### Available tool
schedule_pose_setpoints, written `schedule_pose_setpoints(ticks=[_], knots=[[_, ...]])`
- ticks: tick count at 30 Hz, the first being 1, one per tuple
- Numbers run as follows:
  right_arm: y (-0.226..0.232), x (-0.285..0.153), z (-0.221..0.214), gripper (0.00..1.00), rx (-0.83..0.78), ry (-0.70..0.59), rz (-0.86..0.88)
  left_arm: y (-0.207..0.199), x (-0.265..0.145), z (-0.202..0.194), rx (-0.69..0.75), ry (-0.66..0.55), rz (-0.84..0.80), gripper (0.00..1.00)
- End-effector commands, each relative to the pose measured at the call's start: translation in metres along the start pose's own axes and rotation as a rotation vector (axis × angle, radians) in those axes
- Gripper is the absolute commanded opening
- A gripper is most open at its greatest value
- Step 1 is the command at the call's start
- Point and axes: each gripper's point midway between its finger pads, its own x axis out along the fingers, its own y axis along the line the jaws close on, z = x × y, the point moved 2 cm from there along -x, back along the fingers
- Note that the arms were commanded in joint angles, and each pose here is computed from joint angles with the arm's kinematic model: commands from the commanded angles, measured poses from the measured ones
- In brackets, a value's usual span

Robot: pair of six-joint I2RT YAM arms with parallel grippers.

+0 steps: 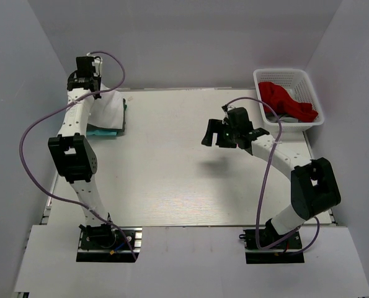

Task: Fold and stack the t-shirts
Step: Put the neatly folded tshirt into the corner of the board with the left arm

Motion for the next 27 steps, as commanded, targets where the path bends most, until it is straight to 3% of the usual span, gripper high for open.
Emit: schedule_pose_setpoints(ticks=[1, 6, 7, 9, 10, 16, 21, 24, 26, 27], knots=[[0.008, -0.004, 0.016, 0.90, -0.013, -0.022, 0.010, 0.036, -0.004, 0.017, -0.060, -0.069, 0.104, 0.00], [0.005, -0.003, 0.016, 0.90, -0.011, -0.011, -0.009, 0.052, 0.023, 0.001, -0.081, -0.009, 0.170, 0.00], [0.004, -0.003, 0.017, 0.90, -0.008, -0.012, -0.015, 0.057, 0.027, -0.004, -0.084, 0.007, 0.189, 0.22], [0.004, -0.002, 0.018, 0.90, -0.011, -0.008, -0.019, 0.063, 0.030, -0.008, -0.083, 0.025, 0.233, 0.96], [0.005, -0.002, 0.017, 0.90, -0.010, -0.001, -0.020, 0.063, 0.033, -0.011, -0.081, 0.038, 0.246, 1.00], [0.007, -0.008, 0.021, 0.90, -0.004, -0.014, -0.022, 0.076, 0.017, 0.010, -0.170, -0.015, 0.291, 1.00], [0.007, -0.022, 0.012, 0.90, 0.002, -0.057, 0.007, 0.067, -0.022, 0.035, -0.272, -0.111, 0.195, 1.00], [0.009, -0.033, 0.005, 0.90, 0.015, -0.090, 0.037, 0.025, -0.033, 0.039, -0.366, -0.135, -0.040, 1.00], [0.014, -0.049, 0.007, 0.90, 0.014, -0.130, 0.059, -0.013, -0.067, 0.056, -0.429, -0.201, -0.276, 1.00], [0.008, -0.049, 0.000, 0.90, 0.024, -0.125, 0.040, -0.033, -0.065, 0.036, -0.454, -0.158, -0.333, 1.00]])
